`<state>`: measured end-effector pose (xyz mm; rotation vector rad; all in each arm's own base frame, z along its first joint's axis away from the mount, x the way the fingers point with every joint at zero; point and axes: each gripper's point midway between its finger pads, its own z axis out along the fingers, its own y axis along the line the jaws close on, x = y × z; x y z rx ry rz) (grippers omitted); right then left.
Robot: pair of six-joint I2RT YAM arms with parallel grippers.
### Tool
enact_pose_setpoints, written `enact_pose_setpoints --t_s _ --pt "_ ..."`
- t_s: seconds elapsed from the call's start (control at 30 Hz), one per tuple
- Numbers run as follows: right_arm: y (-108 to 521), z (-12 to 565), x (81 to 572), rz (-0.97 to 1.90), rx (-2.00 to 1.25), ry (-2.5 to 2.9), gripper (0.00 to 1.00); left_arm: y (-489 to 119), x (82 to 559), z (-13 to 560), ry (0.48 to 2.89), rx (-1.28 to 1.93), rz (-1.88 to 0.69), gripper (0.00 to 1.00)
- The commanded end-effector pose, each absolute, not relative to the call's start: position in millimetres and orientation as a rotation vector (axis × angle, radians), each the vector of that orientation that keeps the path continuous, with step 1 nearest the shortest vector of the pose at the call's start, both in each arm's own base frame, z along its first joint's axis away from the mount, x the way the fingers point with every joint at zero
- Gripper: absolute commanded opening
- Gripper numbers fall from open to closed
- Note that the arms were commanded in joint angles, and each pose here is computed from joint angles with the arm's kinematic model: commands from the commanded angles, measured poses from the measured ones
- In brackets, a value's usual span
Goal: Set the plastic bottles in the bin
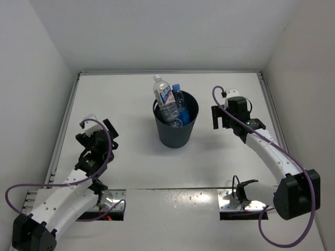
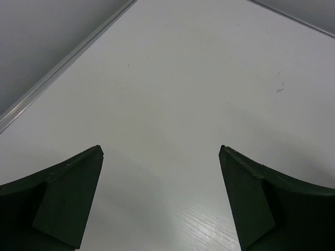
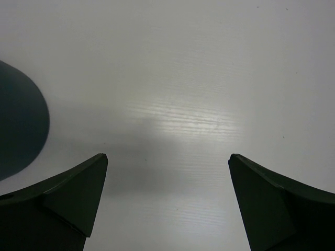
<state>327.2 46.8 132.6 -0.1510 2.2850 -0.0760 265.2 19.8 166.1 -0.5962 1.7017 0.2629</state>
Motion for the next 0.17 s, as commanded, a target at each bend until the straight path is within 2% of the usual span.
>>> enact_pose_setpoints --t_s 0.0,0.13 --pt "44.0 147.1 334.9 -0.153 -0.202 2.194 1.0 21.2 268.5 173.5 1.614 -0.652 0.188 1.0" --pt "50.2 146.1 336.2 -0.15 -0.237 2.189 1.0 23.0 265.6 169.6 1.515 -0.675 0.121 1.0"
